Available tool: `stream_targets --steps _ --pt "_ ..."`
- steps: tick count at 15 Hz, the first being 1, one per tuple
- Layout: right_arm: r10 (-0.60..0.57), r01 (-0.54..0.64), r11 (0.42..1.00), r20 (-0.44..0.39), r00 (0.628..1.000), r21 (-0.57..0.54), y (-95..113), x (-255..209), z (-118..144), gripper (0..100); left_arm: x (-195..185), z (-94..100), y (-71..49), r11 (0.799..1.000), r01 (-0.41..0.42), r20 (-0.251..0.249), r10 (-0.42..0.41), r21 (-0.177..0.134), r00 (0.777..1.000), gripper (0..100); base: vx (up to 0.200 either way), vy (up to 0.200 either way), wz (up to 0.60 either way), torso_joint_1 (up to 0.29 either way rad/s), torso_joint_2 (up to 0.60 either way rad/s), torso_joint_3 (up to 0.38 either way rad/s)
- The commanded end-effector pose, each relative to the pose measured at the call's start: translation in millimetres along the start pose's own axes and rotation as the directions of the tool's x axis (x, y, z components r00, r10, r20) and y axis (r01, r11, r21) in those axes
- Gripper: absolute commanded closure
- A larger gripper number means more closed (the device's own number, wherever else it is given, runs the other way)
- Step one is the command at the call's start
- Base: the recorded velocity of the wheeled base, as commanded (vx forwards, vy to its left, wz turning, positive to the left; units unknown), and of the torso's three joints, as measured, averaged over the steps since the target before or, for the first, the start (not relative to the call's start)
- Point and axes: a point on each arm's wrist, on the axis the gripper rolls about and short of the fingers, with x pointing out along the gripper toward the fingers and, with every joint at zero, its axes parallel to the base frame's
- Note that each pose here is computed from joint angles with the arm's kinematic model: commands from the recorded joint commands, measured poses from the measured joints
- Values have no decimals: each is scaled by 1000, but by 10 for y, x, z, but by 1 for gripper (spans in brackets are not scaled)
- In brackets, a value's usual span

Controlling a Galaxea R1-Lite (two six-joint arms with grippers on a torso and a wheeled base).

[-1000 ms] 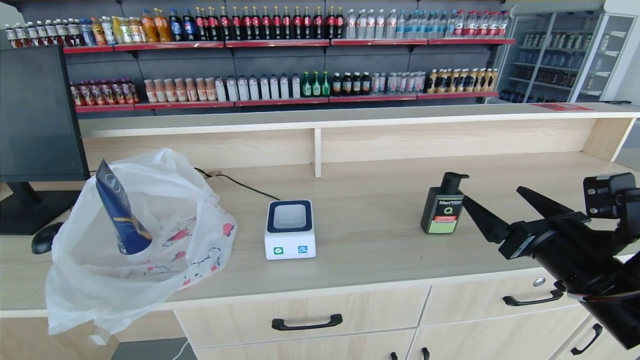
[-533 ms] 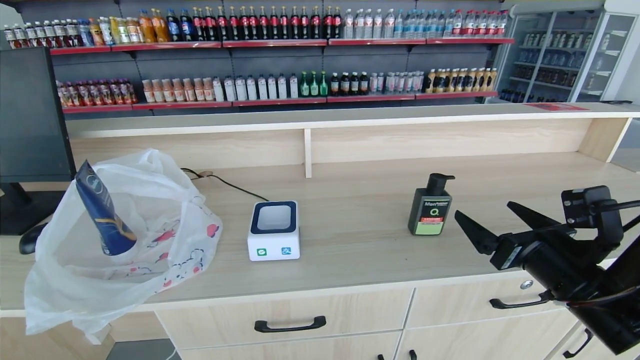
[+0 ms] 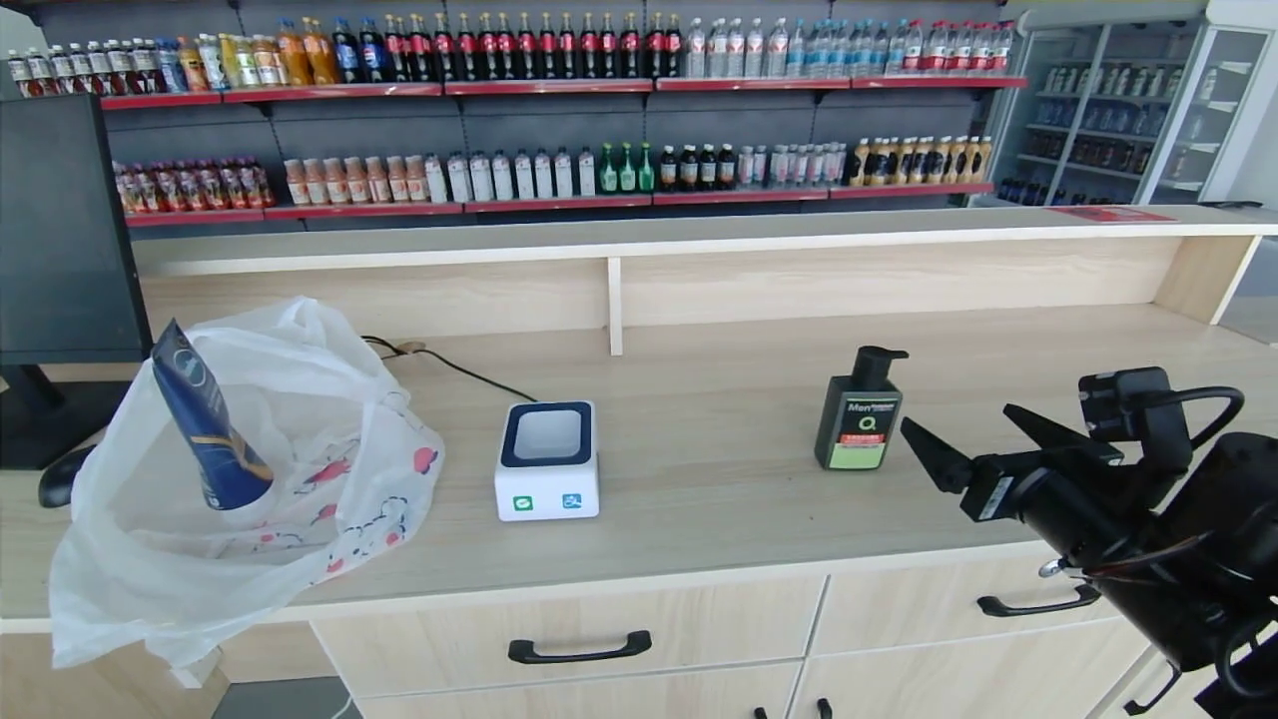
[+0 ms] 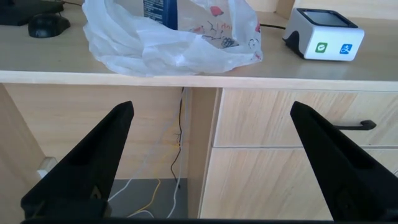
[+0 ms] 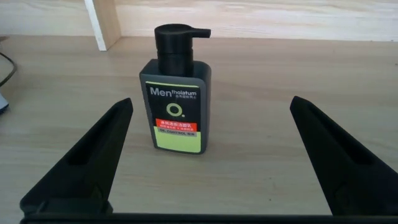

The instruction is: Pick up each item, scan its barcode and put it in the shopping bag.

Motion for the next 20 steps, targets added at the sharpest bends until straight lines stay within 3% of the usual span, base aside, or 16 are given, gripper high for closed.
stream_targets --steps 1,7,20 --pt "-28 28 1000 -16 999 -3 -57 163 -83 0 0 0 0 1000 0 0 0 0 1000 0 0 0 0 0 0 0" --pt "-52 52 999 -16 999 -3 -109 429 -181 0 0 0 0 1000 0 0 0 0 1000 0 0 0 0 0 0 0" --pt "-119 119 993 -16 993 -1 -305 533 -226 0 0 0 0 1000 0 0 0 0 1000 0 0 0 0 0 0 0"
